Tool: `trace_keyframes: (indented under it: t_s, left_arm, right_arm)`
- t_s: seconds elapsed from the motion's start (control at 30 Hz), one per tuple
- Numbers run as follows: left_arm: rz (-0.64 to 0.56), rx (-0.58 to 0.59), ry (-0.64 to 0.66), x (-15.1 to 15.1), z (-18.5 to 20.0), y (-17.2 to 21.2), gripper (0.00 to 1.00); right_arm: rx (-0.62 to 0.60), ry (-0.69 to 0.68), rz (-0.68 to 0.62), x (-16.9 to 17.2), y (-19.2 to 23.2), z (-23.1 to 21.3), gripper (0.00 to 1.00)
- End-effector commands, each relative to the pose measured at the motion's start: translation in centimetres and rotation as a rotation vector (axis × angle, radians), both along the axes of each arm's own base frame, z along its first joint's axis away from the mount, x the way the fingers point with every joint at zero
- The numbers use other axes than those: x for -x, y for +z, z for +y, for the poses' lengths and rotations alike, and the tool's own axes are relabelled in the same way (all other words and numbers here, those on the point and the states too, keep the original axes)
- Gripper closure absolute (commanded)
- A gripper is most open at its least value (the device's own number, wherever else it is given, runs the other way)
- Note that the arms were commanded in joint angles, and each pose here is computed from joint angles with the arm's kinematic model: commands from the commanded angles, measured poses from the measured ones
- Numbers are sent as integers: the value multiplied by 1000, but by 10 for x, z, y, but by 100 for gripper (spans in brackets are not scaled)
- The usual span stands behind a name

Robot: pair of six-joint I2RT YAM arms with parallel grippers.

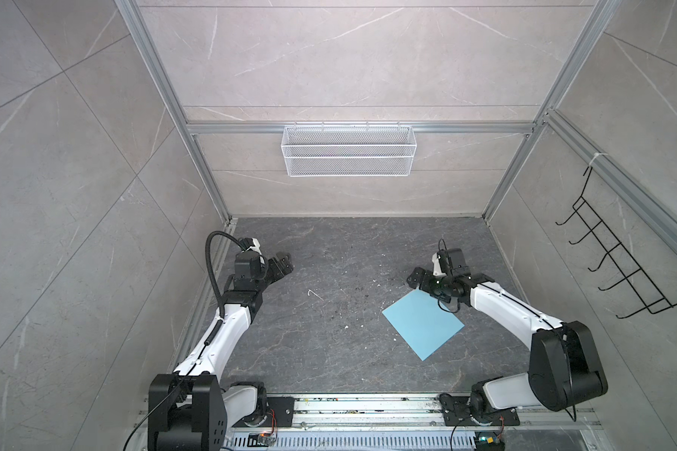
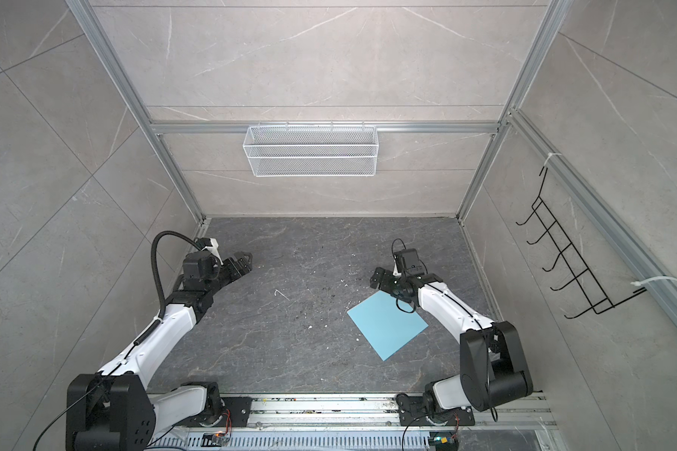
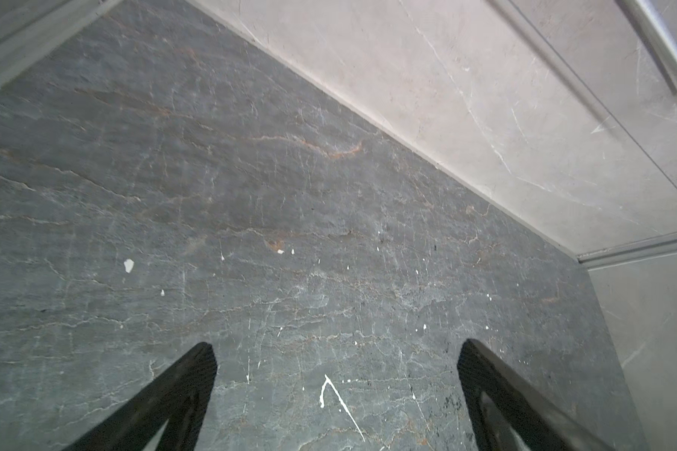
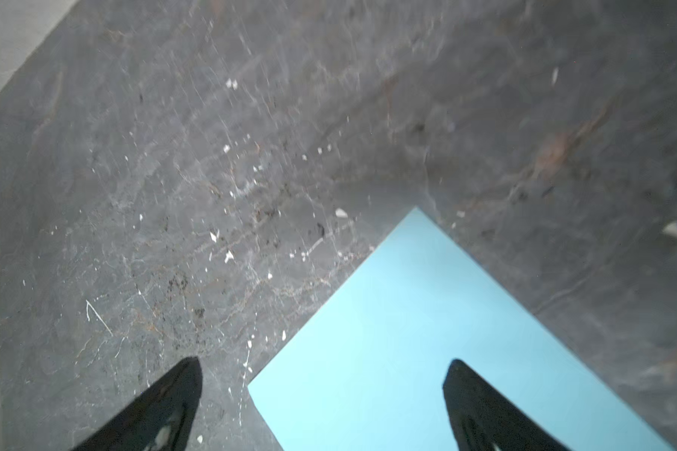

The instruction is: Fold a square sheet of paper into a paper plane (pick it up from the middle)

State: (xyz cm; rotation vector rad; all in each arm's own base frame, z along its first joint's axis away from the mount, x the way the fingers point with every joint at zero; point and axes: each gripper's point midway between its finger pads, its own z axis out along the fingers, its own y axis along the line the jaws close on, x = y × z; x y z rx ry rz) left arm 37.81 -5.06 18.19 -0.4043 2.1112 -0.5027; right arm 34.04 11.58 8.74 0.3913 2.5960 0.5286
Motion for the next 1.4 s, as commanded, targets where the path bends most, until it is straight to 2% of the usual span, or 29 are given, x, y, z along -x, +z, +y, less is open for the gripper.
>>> trace_keyframes:
  t_s: [0.0, 0.4, 0.63, 0.83, 1.03, 1.37]
  left_arm:
    - [-10, 28, -55, -6, -14, 14, 0]
    - [21, -6, -82, -15, -16, 2, 0]
    - [39, -10, -91, -18, -17, -5, 0]
    - [63, -9, -113, -18, -21, -10, 0]
    - [86, -19, -107, -13, -18, -14, 0]
    - [152, -16, -80, -1, -14, -17, 0]
  right_arm:
    - [-43, -67, 99, 16, -22, 0, 1]
    - [-22, -101, 167, 19, -56, -4, 1]
    - [-13, -87, 203, 21, -70, -1, 1]
    - [-13, -31, 219, 18, -80, 20, 1]
    - [-39, 75, 199, 6, -83, 82, 1]
    - [-113, 303, 99, -12, -65, 244, 1]
